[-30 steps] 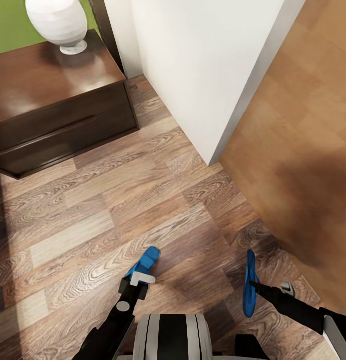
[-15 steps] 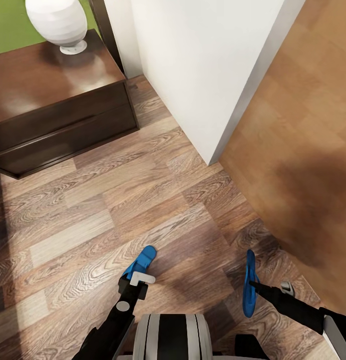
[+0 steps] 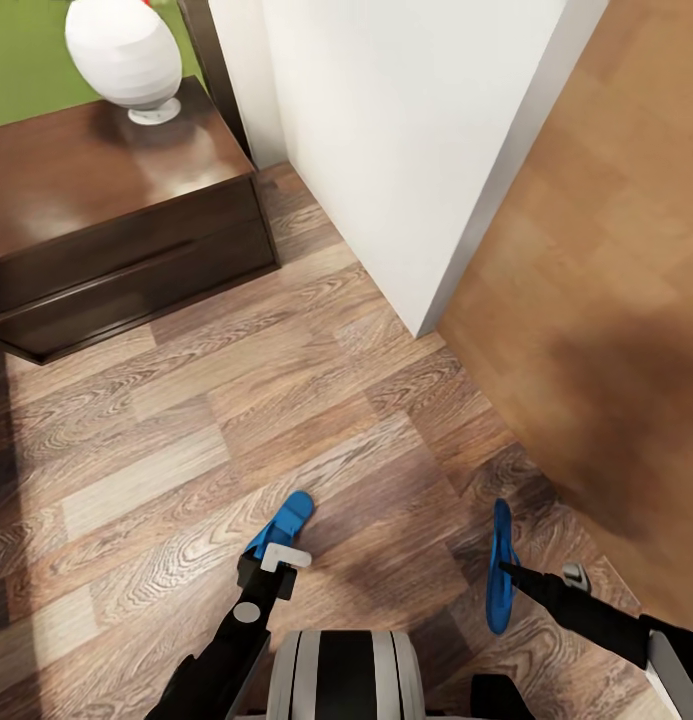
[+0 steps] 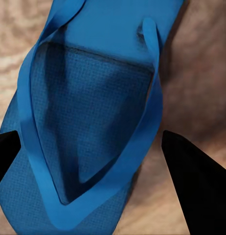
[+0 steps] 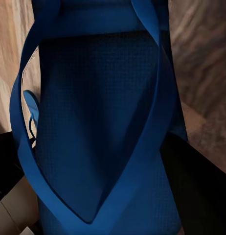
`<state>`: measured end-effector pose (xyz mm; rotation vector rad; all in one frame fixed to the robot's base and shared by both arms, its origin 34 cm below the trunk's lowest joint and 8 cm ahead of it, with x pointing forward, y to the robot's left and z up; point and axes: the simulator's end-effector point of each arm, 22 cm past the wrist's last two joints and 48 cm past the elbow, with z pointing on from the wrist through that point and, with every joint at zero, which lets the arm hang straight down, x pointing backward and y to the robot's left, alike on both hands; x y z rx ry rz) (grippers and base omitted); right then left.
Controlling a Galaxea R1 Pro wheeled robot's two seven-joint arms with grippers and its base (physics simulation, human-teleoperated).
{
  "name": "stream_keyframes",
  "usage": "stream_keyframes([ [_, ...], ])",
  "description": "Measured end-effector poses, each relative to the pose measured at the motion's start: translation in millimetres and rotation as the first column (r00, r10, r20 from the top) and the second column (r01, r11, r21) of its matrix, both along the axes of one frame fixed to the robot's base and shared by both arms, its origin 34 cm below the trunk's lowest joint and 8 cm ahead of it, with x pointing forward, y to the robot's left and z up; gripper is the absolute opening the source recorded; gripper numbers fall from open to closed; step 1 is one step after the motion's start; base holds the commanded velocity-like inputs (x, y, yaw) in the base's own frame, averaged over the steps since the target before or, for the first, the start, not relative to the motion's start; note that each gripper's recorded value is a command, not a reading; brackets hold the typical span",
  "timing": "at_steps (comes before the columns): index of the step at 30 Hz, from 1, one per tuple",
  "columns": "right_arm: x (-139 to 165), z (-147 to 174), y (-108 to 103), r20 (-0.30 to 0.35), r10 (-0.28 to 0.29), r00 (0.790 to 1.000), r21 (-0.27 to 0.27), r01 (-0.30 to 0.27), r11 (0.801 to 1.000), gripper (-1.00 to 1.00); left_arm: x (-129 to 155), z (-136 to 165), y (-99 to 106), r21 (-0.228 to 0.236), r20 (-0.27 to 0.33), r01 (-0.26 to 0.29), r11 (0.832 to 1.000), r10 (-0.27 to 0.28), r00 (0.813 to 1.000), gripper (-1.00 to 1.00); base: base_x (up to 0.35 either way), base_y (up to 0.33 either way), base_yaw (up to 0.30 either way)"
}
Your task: In the bedroom, move the book from the bed onto either nightstand, and place the two sandals side by side next to the bed.
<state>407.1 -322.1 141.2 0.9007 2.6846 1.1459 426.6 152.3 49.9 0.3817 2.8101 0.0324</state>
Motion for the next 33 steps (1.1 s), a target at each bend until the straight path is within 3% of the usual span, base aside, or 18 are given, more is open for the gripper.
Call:
stream_keyframes([
  [13,18,19,0,0.053,0.000,0.999,0.000,0.000,1.000,-1.00,23,20,0,-0.001,0.053,0.000,1.000,0.000,0.999,-1.00,0.000,0.000,0.000],
  [16,22,23,0,0.065,0.000,0.998,0.000,0.000,1.000,-1.00,28,25,-4,-0.021,0.061,0.007,1.000,-0.005,0.998,-1.00,0.000,0.000,0.000],
  [21,29,31,0,0.086,0.000,0.996,0.000,0.000,1.000,-1.00,36,36,-29,-0.142,0.063,0.043,0.989,-0.034,0.997,-1.00,0.000,0.000,0.000],
  [25,34,37,0,0.102,0.000,0.995,0.000,0.000,1.000,-1.00,64,58,-37,-0.251,0.104,0.023,0.968,0.003,0.995,-1.00,0.000,0.000,0.000],
  [30,40,45,0,0.122,0.001,0.993,0.000,-0.001,1.000,-1.00,100,85,9,-0.381,0.146,-0.049,0.923,0.112,0.983,-1.00,0.000,0.000,0.000],
  [31,41,47,0,0.126,0.001,0.992,0.000,-0.001,1.000,-1.00,104,92,23,-0.431,0.136,-0.072,0.900,0.143,0.980,-1.00,0.000,0.000,0.000],
  [33,44,50,0,0.134,0.002,0.991,0.000,-0.002,1.000,-1.00,107,100,34,-0.473,0.119,-0.091,0.876,0.166,0.979,-1.00,0.000,0.000,0.000],
])
